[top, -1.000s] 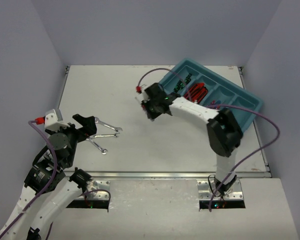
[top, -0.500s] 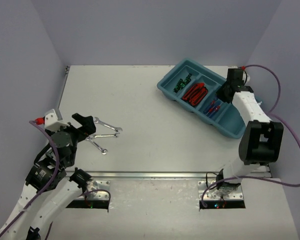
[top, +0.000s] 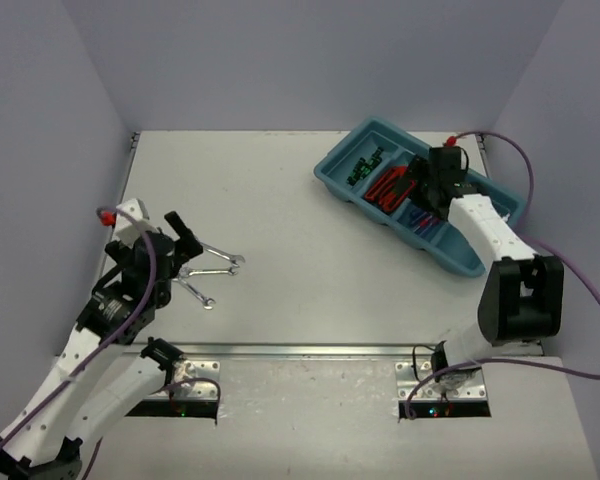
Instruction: Sort the tools into containers
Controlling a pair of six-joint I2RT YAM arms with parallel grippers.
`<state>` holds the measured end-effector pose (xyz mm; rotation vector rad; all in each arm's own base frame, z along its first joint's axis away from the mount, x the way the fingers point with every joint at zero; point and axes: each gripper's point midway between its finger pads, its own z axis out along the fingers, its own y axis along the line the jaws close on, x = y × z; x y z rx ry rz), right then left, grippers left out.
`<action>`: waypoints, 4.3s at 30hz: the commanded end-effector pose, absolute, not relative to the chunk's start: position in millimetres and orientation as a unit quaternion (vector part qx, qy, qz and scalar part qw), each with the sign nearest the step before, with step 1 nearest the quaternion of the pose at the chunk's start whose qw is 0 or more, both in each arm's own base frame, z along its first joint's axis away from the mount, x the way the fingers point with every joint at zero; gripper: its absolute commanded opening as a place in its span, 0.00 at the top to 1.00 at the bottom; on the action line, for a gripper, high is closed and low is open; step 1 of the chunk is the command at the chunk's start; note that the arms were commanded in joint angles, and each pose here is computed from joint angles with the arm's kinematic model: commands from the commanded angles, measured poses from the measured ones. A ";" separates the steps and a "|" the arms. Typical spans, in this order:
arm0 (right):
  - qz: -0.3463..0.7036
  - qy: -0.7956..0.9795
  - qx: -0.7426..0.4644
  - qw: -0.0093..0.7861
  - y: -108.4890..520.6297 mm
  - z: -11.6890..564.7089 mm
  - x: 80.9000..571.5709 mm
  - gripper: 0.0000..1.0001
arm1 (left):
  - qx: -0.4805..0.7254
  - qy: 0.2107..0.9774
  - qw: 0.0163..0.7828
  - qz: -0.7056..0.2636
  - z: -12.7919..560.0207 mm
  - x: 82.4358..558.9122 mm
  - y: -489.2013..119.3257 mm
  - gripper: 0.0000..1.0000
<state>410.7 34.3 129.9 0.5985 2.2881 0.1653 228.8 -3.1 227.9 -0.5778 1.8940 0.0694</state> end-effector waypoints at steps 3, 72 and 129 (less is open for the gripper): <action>0.102 0.903 0.035 0.415 107.6 171.6 391.1 0.01 | -0.289 0.858 0.423 0.032 174.0 274.5 -40.3 0.00; 0.466 0.800 -0.203 0.318 251.4 173.2 321.1 0.02 | -0.283 0.875 0.303 -0.250 86.8 364.9 -148.5 1.00; -0.112 0.864 0.331 0.364 -106.1 122.4 326.4 1.00 | -0.179 0.878 0.436 -0.089 199.4 237.2 -77.8 0.00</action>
